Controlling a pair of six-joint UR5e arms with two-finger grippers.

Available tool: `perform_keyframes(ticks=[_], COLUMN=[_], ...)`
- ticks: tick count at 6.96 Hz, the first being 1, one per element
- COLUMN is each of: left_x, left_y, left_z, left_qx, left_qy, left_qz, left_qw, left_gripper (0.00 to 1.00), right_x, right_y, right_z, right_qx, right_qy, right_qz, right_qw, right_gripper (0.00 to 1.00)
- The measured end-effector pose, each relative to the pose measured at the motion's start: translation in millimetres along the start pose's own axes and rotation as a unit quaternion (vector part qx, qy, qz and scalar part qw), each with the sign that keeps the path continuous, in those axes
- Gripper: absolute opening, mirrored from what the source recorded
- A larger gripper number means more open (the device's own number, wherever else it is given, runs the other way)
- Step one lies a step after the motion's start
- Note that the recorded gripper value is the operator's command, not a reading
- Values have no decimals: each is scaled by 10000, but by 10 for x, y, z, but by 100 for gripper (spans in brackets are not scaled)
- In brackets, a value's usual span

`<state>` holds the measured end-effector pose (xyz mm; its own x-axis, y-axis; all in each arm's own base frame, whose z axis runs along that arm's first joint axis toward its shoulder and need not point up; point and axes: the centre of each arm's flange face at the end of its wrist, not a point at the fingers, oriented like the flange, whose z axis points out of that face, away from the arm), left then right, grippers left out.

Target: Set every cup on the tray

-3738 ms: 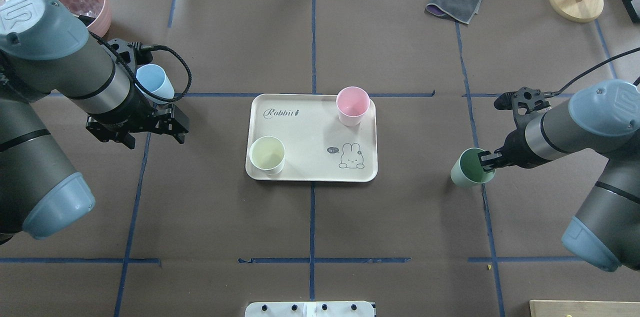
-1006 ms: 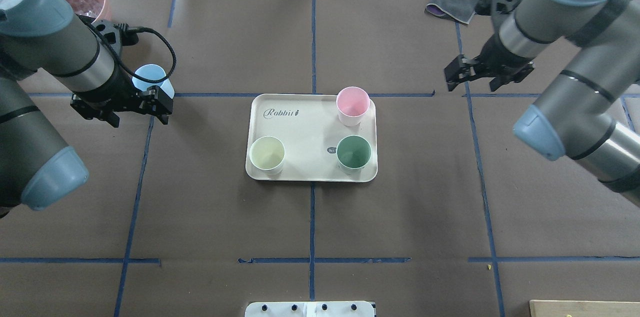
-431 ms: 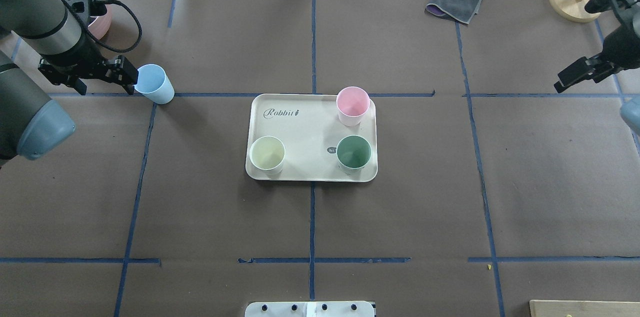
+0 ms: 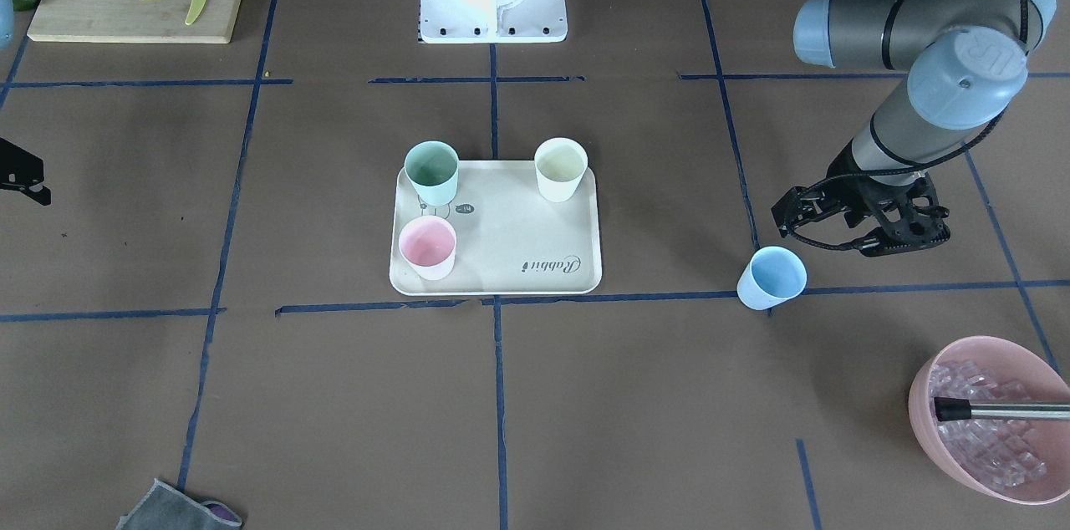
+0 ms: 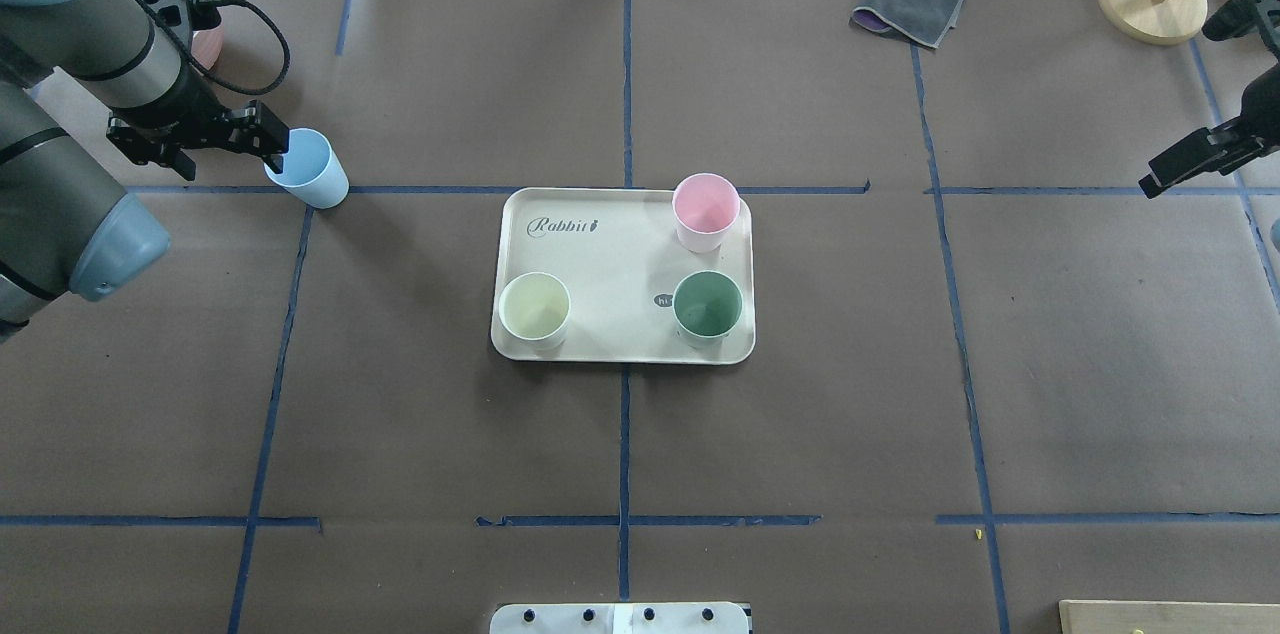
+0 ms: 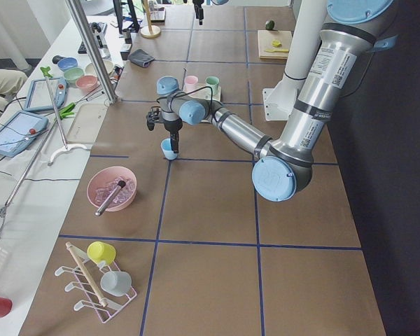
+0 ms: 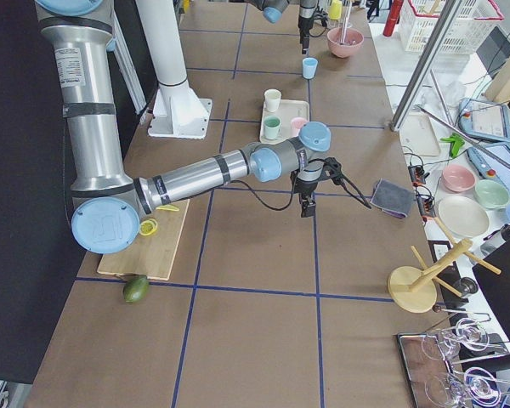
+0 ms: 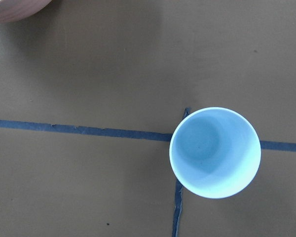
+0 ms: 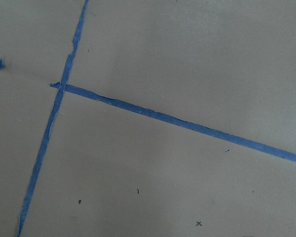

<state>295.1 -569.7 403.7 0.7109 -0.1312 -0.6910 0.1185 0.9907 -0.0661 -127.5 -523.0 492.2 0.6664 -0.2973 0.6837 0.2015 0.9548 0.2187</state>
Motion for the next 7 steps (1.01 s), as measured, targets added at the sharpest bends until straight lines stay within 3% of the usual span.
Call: perform_keyframes(ticks=[2, 3, 4, 5, 7], left_x=[-106, -113, -96, -75, 1], left_y=[-138, -186, -211, -212, -161], left_z=[195, 248, 291, 317, 384], left_qx=[58, 96, 130, 140, 99], left_qy=[46, 95, 154, 188, 204], left_qz=[-170, -230, -263, -307, -380], left_qw=[9998, 9996, 9995, 9993, 9990], left_gripper=[99, 89, 48, 27, 7], right_x=[3, 5, 6, 6, 7], right_y=[2, 1, 0, 0, -1], right_z=[0, 4, 8, 9, 11], right_qx=[4, 0, -2, -3, -6], right_qy=[0, 2, 6, 6, 2], right_qz=[-5, -2, 0, 2, 4], right_qw=[10000, 10000, 10000, 10000, 10000], right_gripper=[100, 100, 100, 100, 100])
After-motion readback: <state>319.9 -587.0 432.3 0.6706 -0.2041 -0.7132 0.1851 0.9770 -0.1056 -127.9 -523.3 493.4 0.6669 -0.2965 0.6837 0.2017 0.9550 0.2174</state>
